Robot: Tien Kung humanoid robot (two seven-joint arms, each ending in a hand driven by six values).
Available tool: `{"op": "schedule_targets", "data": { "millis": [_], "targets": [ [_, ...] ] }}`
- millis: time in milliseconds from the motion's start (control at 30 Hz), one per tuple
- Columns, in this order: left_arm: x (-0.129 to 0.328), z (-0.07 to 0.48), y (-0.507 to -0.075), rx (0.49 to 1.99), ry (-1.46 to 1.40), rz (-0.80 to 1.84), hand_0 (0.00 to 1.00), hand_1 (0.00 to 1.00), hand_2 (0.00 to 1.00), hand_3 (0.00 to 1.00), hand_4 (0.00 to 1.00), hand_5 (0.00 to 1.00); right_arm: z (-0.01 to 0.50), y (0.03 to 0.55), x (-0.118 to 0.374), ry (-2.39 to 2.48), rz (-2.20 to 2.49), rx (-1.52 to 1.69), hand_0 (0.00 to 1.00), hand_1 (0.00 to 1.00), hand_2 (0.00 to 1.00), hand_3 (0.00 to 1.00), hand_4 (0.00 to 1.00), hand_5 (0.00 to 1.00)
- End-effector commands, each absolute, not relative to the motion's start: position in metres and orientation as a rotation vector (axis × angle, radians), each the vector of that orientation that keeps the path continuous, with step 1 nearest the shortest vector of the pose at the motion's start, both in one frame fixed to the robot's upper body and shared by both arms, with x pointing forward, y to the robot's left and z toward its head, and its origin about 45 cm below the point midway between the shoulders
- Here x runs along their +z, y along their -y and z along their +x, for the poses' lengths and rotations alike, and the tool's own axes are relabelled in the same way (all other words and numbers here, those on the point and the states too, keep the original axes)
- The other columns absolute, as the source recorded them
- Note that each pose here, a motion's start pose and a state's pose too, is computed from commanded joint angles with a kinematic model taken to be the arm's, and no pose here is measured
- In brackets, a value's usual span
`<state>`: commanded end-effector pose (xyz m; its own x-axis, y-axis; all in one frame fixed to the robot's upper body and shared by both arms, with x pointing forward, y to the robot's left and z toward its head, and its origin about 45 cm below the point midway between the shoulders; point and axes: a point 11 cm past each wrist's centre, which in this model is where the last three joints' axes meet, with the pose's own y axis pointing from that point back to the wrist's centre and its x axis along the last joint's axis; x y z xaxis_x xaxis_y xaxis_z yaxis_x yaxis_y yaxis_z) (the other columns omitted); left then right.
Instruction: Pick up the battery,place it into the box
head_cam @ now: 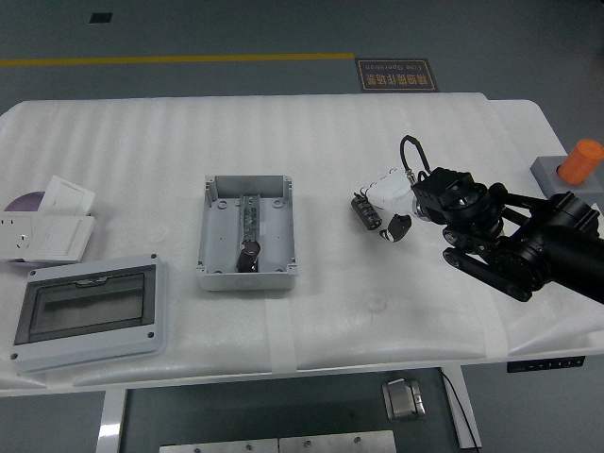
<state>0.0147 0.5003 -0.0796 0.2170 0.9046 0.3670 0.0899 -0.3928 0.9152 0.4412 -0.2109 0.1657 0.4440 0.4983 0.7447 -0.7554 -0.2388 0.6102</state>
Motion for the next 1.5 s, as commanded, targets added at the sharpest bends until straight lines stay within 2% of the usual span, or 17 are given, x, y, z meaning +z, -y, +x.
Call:
{"op": "schedule_targets", "data": {
  "millis": [67,100,267,300,467,500,667,700,1000,1467,1500],
  "targets": [
    [-0.080,0.015,-0.500,1.267,-0.940,1.681,0.632,0.643,0.473,0.544,0.599,0.372,0.441,0.211,0.165,0.254,1.376,1.192,0.942,0.840,0.862,0.972,0.446,0.207],
    [-0.080,0.015,-0.500,1.267,-0.940,1.681,0.632,0.643,0.473,0.544,0.597,0.374,0.441,0.211,0.165,0.257,1.377,1.191,0.937,0.824,0.833,0.896,0.409,0.201],
    [-0.080,0.015,-0.500,1.268,-0.938,1.679,0.632,0.643,0.473,0.544,0.597,0.374,0.442,0.212,0.165,0.270,1.383,1.184,0.937,0.824,0.833,0.896,0.409,0.201],
    [-0.080,0.015,-0.500,1.269,-0.938,1.678,0.632,0.643,0.473,0.545,0.594,0.375,0.442,0.212,0.165,0.272,1.384,1.184,0.921,0.806,0.778,0.743,0.379,0.197],
    [-0.080,0.016,-0.499,1.271,-0.936,1.675,0.632,0.643,0.473,0.545,0.594,0.375,0.441,0.213,0.164,0.290,1.396,1.172,0.921,0.806,0.778,0.743,0.379,0.197],
    [-0.080,0.016,-0.499,1.271,-0.936,1.674,0.632,0.642,0.474,0.546,0.594,0.375,0.441,0.213,0.163,0.298,1.399,1.169,0.911,0.796,0.721,0.675,0.361,0.196],
    [-0.081,0.014,-0.498,1.267,-0.940,1.676,0.632,0.642,0.474,0.546,0.594,0.375,0.434,0.217,0.159,0.353,1.409,1.166,0.911,0.796,0.721,0.675,0.361,0.196],
    [-0.081,0.014,-0.498,1.266,-0.941,1.677,0.632,0.643,0.479,0.550,0.591,0.377,0.431,0.217,0.158,0.368,1.415,1.168,0.902,0.783,0.686,0.640,0.355,0.193],
    [-0.082,0.011,-0.497,1.262,-0.948,1.681,0.632,0.643,0.480,0.550,0.594,0.382,0.421,0.192,0.190,0.603,1.562,1.190,0.910,0.781,0.682,0.645,0.352,0.194],
    [-0.083,0.005,-0.494,1.257,-0.965,1.681,0.632,0.643,0.480,0.548,0.600,0.391,0.382,0.092,0.243,0.817,1.945,1.239,0.905,0.783,0.705,0.660,0.383,0.199],
    [-0.083,0.005,-0.494,1.257,-0.966,1.681,0.632,0.643,0.479,0.547,0.601,0.391,0.381,0.090,0.242,0.826,1.957,1.235,0.916,0.817,0.832,0.831,0.572,0.298]
  ]
}}
